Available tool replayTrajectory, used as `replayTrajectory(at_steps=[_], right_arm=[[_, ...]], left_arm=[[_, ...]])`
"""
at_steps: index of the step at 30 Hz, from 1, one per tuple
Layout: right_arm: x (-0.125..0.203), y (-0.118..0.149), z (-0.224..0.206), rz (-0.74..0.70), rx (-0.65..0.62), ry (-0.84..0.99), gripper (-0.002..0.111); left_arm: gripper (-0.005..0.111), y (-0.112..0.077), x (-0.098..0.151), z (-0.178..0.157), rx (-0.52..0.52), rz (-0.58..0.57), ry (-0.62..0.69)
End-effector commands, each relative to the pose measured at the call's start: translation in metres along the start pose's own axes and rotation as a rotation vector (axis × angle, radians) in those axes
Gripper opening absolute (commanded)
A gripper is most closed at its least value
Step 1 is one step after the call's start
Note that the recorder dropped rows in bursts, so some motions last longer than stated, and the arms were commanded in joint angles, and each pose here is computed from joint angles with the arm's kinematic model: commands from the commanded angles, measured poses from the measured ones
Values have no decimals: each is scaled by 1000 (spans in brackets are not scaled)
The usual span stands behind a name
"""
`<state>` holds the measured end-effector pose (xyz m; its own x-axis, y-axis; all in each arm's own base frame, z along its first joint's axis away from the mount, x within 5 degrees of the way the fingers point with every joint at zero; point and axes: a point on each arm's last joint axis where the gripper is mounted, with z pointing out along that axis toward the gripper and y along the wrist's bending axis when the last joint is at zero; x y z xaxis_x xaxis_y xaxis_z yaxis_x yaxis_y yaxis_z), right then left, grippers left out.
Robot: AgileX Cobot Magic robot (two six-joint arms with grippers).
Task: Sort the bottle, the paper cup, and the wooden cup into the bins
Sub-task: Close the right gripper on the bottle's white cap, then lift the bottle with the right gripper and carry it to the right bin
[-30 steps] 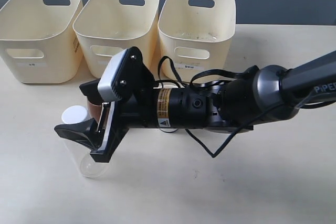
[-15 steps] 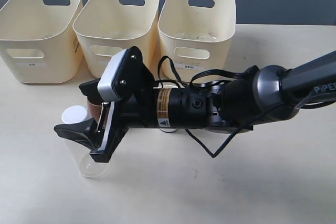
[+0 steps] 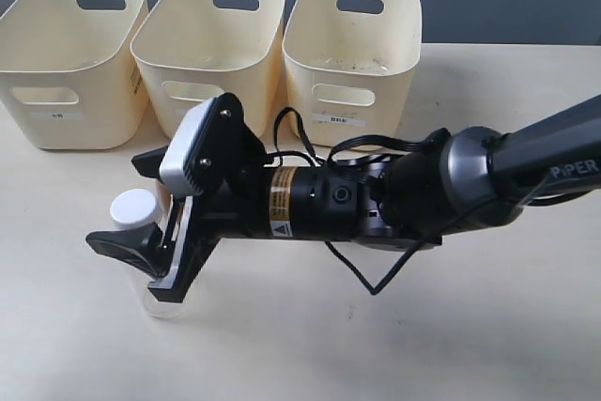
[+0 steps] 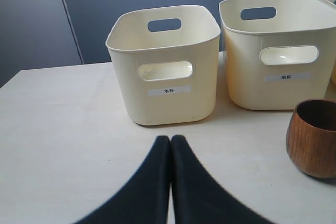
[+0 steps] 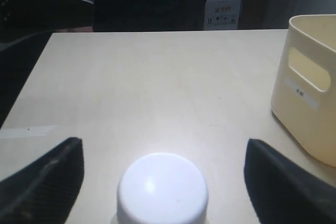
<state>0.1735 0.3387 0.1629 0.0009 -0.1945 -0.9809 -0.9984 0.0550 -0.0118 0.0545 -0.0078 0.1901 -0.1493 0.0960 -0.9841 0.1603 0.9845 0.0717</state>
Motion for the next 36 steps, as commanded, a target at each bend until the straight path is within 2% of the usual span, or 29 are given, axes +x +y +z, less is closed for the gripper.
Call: replayTrajectory(at_steps=[1, 6, 11, 13, 16, 17, 18, 19, 27, 31, 36], right_arm=[[14, -3, 5, 9, 20, 8, 79], [12, -2, 6, 6, 4, -47, 79], [15, -5, 6, 15, 34, -15, 78], [15, -5, 6, 15, 35, -11, 71], [15, -5, 6, 11, 35, -11, 43], [15, -5, 6, 11, 35, -11, 30], [15, -5, 6, 10, 34, -13, 9], [14, -5, 6, 4, 30, -22, 0], [-9, -2, 1, -22, 18, -117, -1], [-42, -1, -12, -35, 37, -173, -1], [-90, -2, -42, -61, 173, -144, -1]], left_arm=[[0, 0, -2, 0, 2, -1, -12], [0, 0, -2, 0, 2, -1, -12], [0, 0, -2, 0, 2, -1, -12], [0, 0, -2, 0, 2, -1, -12], [0, 0, -2, 0, 2, -1, -12], [0, 0, -2, 0, 2, -1, -12], [0, 0, -2, 0, 2, -1, -12], [0, 0, -2, 0, 2, -1, -12], [0, 0, -2, 0, 2, -1, -12], [0, 0, -2, 0, 2, -1, -12], [0, 0, -2, 0, 2, -1, -12]])
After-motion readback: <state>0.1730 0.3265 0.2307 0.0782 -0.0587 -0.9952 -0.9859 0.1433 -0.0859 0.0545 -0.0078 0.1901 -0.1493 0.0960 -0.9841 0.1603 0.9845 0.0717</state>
